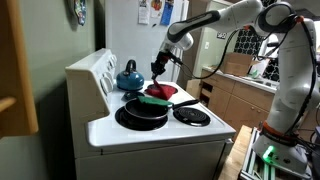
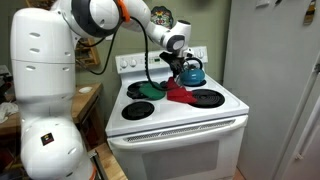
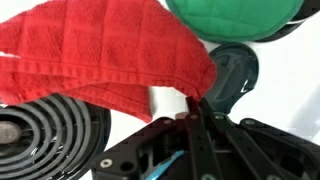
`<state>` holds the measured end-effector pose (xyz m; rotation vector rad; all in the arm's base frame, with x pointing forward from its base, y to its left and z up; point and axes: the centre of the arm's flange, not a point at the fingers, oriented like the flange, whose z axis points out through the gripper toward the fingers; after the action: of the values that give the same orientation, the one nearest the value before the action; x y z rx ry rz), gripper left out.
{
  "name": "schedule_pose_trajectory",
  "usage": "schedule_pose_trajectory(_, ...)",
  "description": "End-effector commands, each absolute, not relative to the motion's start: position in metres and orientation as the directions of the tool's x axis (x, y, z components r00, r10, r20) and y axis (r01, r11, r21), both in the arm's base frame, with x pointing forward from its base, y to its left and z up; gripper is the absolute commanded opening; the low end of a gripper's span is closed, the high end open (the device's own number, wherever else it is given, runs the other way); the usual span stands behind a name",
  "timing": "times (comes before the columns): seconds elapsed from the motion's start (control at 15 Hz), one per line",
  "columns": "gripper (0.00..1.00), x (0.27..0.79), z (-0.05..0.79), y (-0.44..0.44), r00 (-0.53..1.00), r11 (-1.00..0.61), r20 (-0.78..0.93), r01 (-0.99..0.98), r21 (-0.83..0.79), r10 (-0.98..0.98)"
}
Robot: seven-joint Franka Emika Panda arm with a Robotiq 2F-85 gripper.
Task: Unfold the red cleaning cloth
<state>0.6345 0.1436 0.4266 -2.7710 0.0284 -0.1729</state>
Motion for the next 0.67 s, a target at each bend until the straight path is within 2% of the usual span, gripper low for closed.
schedule_pose_trajectory(0.0, 0.05, 0.632, 0.43, 0.146, 0.993, -0.929, 0.113, 0.01, -0.369, -0.034)
schedule_pose_trajectory(0.33, 0.05, 0.629, 0.428, 0.143, 0.994, -0.927, 0.103, 0.009, -0.374, -0.032)
schedule_pose_trajectory(0.47, 0.01, 0.624, 0.428, 0.145, 0.995, -0.928, 0.097, 0.013, -0.374, -0.026)
schedule_pose_trajectory(0.6, 0.01, 0.612, 0.427, 0.148, 0.994, -0.944, 0.103, 0.01, -0.33, -0.025)
